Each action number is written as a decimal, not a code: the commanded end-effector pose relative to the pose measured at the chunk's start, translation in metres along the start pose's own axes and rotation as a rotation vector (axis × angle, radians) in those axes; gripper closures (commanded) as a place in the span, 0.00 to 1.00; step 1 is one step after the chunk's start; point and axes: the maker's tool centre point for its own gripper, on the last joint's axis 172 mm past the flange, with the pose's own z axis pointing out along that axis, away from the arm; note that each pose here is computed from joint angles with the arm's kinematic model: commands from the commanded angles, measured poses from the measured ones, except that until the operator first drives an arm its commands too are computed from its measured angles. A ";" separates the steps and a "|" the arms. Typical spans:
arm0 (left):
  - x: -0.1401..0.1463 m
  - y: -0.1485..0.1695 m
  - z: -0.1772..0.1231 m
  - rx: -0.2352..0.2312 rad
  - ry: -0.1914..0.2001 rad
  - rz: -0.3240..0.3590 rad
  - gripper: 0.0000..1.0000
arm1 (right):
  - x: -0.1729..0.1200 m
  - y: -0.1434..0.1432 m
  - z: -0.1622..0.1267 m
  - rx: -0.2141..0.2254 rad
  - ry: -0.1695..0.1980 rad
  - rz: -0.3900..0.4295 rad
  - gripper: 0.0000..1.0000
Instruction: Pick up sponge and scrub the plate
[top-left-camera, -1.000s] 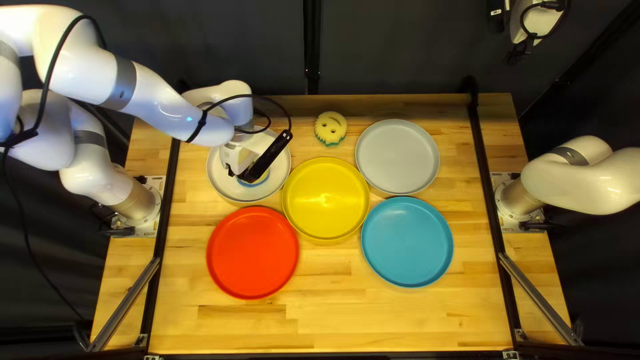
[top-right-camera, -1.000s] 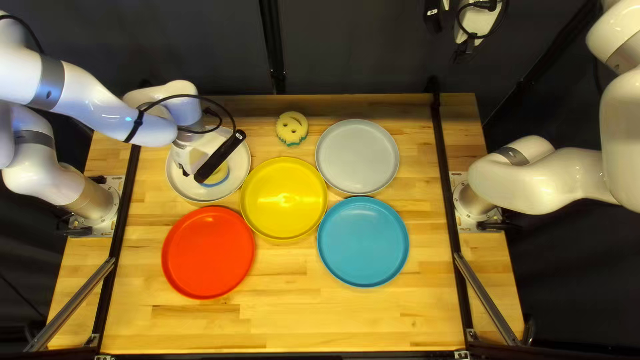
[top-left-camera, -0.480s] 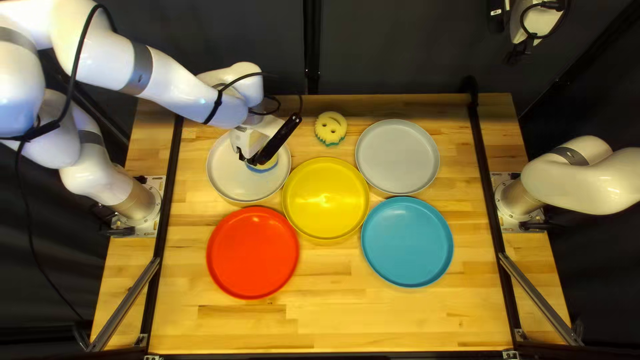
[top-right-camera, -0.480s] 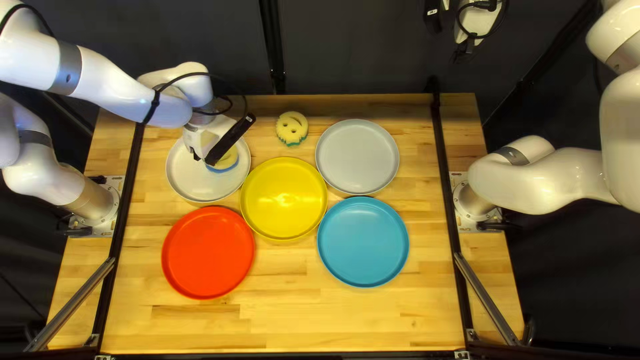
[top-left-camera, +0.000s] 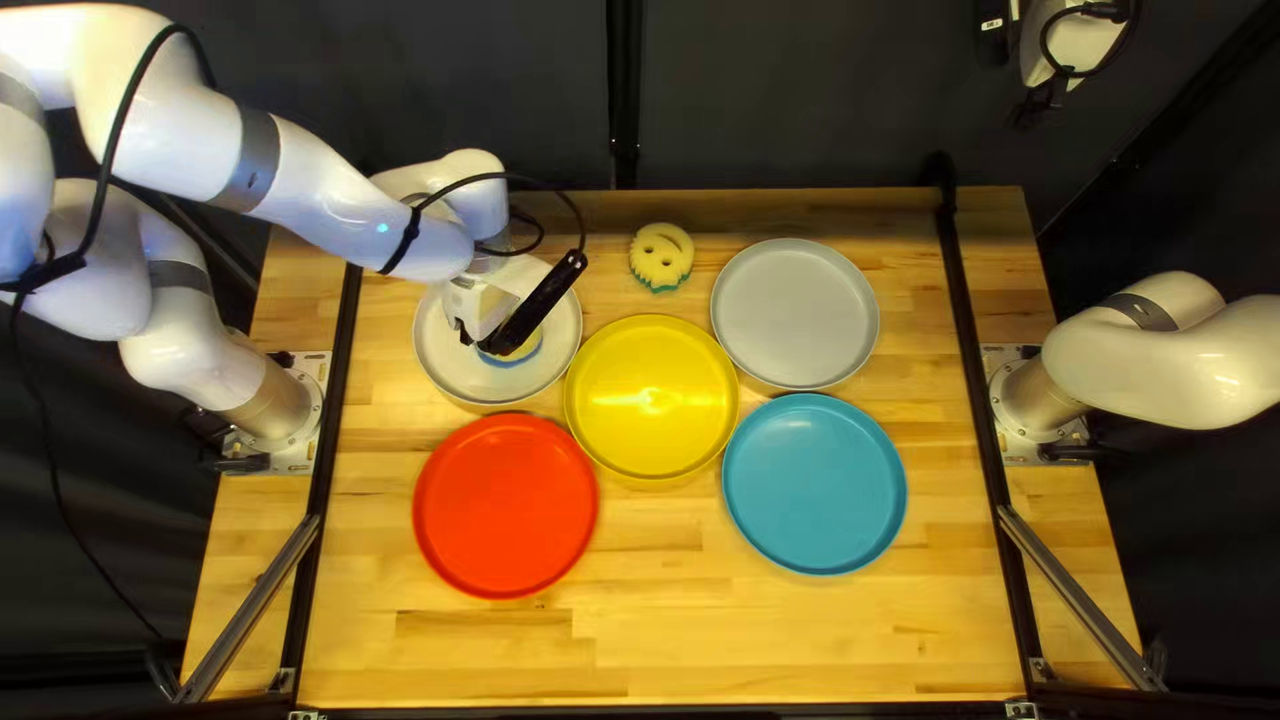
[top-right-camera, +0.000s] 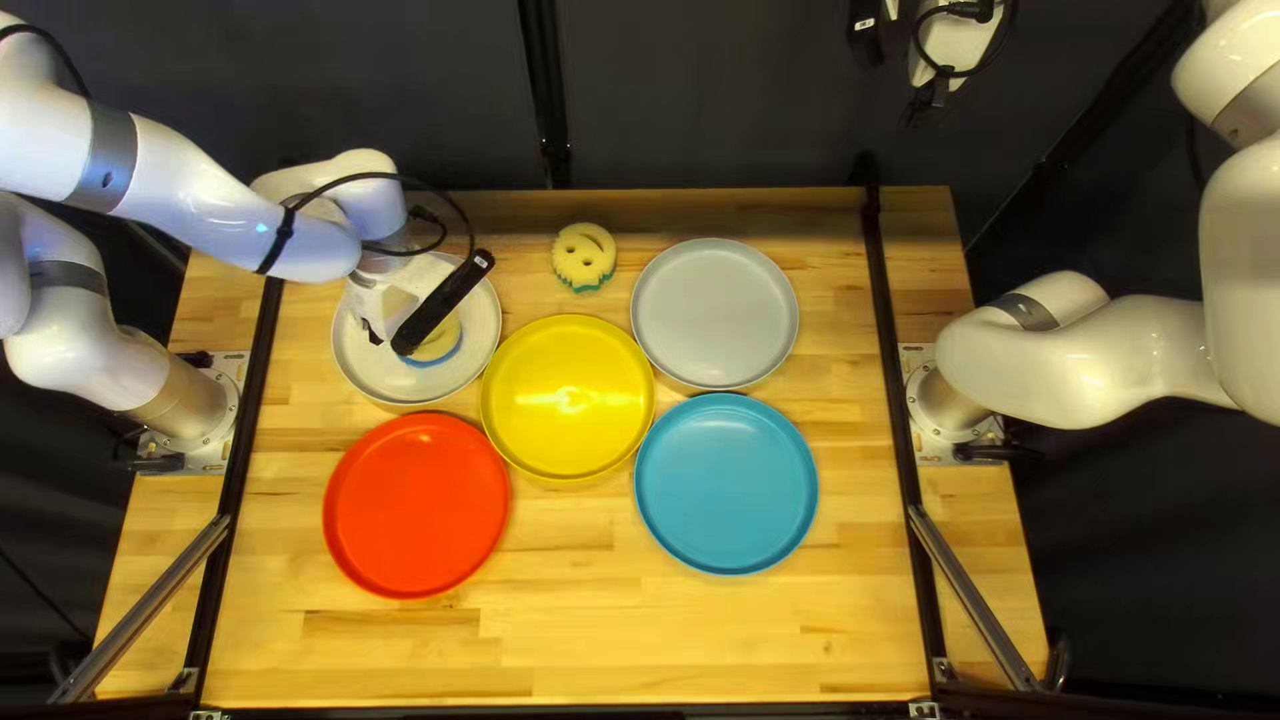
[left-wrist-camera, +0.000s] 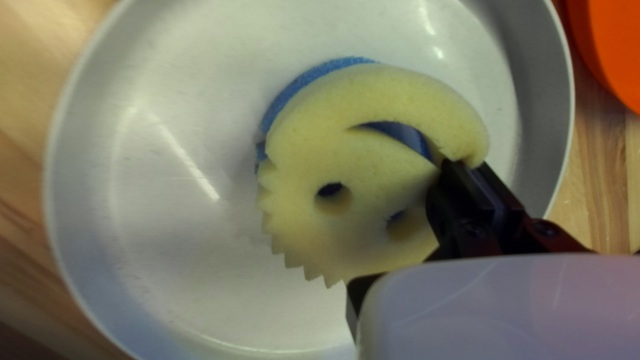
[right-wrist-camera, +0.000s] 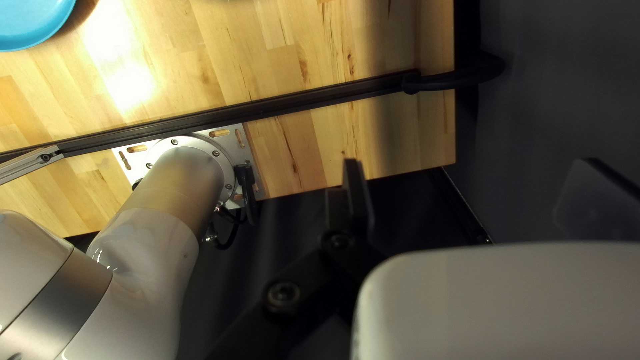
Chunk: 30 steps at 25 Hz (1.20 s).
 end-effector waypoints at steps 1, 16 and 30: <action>-0.005 0.001 -0.001 -0.001 -0.002 -0.007 1.00 | 0.000 0.000 0.000 0.000 0.000 0.000 0.00; -0.008 -0.062 -0.030 -0.002 0.025 -0.030 1.00 | 0.000 0.000 0.000 0.000 0.000 0.000 0.00; 0.002 -0.018 -0.006 0.009 0.006 -0.001 1.00 | 0.000 0.000 0.000 0.000 0.000 0.000 0.00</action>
